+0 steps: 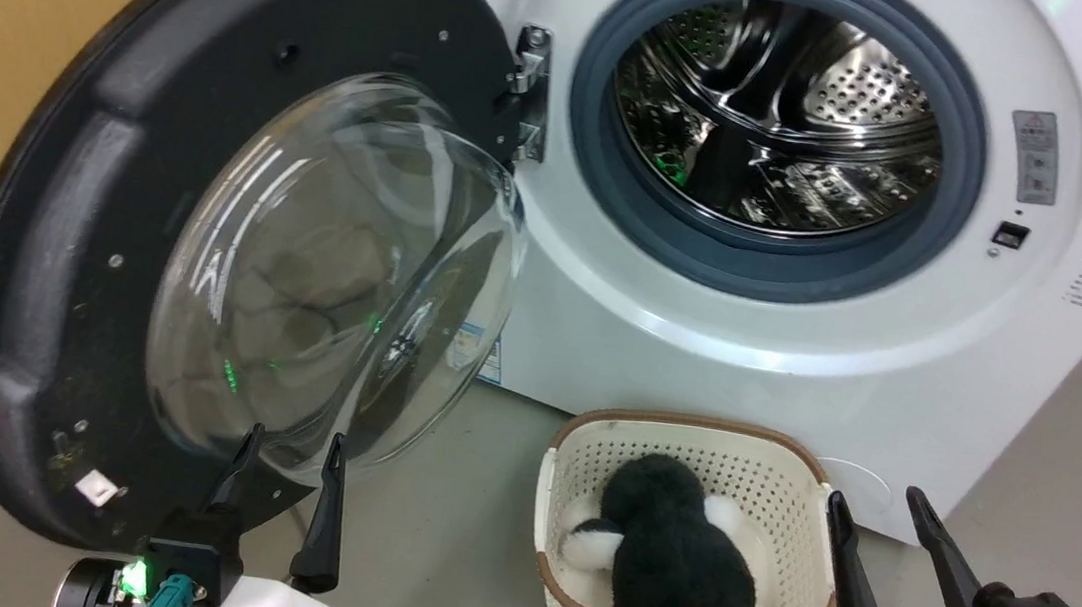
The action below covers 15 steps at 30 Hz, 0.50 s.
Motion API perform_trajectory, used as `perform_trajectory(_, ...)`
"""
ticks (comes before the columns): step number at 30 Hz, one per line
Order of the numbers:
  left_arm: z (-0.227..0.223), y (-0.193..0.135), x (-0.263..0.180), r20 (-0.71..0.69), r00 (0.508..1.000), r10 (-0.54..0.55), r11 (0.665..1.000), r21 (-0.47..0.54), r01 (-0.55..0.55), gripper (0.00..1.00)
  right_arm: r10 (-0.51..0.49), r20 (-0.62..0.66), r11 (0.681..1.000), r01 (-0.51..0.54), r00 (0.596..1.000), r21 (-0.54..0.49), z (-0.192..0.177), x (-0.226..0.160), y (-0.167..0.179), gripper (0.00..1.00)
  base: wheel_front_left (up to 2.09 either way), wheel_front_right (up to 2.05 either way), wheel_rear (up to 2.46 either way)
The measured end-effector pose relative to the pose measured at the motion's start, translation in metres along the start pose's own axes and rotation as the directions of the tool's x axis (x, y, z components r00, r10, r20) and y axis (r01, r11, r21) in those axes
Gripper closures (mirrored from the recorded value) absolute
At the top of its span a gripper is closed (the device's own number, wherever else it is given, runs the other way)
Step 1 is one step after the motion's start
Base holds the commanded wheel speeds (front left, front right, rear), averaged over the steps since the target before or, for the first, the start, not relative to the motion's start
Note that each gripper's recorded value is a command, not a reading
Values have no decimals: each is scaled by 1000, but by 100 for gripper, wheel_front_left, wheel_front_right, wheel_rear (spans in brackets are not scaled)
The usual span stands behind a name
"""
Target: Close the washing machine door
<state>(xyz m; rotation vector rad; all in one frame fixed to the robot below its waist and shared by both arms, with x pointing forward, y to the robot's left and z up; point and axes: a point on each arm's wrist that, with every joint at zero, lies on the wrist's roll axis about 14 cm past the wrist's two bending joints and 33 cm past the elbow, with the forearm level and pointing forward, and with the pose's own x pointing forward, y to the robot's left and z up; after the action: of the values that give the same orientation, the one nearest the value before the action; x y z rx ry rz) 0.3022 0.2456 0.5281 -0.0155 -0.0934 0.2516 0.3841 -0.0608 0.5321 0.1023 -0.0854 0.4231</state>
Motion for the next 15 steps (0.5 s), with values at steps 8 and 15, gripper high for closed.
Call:
perform_trajectory(8, 3, 13, -8, 17, 999, 43, 999, 0, -44, 0, 42, 1, 999, -42, 999, 22, -3, 5, 13, 0, 0, 0, 0)
perform_trajectory(15, 5, 24, -16, 29, 996, 81, 997, -6, -81, 0, 77, 13, 996, -78, 997, 34, -3, 12, 25, 0, 0, 0, 0)
